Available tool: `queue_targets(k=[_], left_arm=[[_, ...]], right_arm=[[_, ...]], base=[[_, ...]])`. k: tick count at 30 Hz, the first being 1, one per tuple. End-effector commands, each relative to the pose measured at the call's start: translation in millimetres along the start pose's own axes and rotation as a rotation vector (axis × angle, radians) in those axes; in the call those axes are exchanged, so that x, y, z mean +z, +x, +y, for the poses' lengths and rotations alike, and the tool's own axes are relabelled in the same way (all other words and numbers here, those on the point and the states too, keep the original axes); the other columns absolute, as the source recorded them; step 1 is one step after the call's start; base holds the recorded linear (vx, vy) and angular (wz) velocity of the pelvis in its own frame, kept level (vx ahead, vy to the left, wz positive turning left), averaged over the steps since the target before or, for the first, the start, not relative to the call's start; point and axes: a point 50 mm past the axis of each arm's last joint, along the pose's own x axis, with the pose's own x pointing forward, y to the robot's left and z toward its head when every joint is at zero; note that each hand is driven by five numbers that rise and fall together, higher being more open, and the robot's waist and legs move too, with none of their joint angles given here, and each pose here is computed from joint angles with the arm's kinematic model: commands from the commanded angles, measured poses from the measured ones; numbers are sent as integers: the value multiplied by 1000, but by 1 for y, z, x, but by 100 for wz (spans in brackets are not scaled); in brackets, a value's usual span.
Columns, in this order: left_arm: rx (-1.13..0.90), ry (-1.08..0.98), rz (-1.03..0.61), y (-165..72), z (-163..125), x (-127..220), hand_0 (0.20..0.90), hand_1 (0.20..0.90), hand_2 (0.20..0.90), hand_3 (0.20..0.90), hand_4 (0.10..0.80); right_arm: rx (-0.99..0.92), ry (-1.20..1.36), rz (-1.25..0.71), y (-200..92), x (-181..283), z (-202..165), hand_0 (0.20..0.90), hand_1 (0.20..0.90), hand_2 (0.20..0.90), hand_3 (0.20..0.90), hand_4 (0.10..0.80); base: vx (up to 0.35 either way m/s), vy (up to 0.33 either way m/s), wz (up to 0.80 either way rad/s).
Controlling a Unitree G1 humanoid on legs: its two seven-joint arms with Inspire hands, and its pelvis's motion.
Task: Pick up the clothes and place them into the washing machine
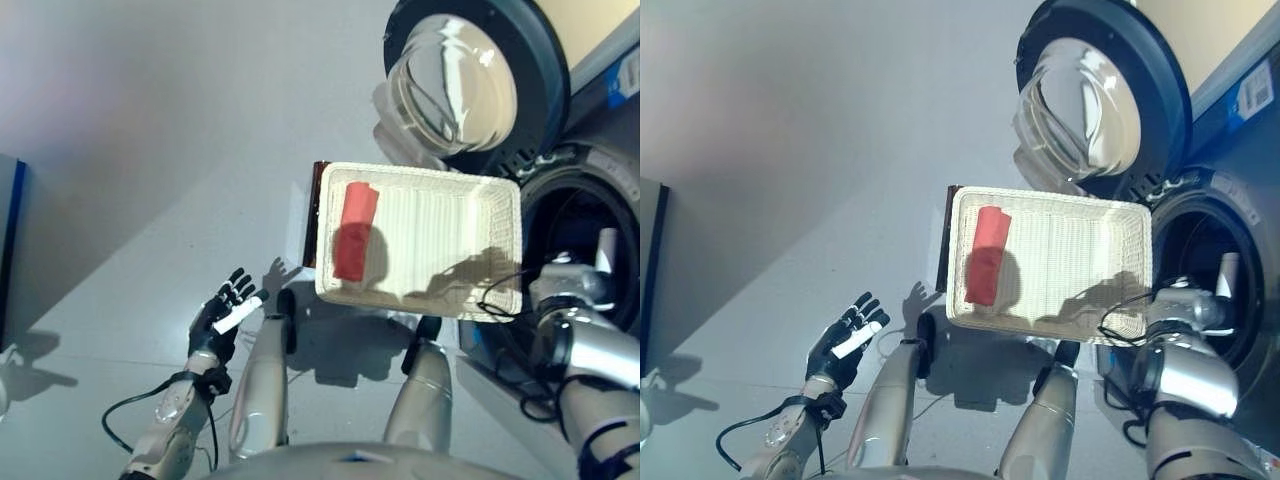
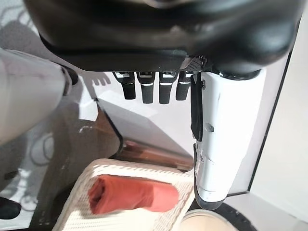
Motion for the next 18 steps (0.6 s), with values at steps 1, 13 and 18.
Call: queue_targets(k=[1,13,18], left_arm=[[13,34,-141,-2,12,27,900,900,900,900,800],[17,99,-176,-3,16,32,900,900,900,900,800],[20,120,-192,-3,16,35,900,900,900,900,800]], right_arm=[[58,-68,-54,-4,-5,1,900,900,900,900,800],[291,-832,1,-40,-102,-24,900,900,900,900,800],[453,-1121,-28,-67,-138,-25,900,900,900,900,800]], base=[[53,3,9],[50,-9,8],[22,-8,3]])
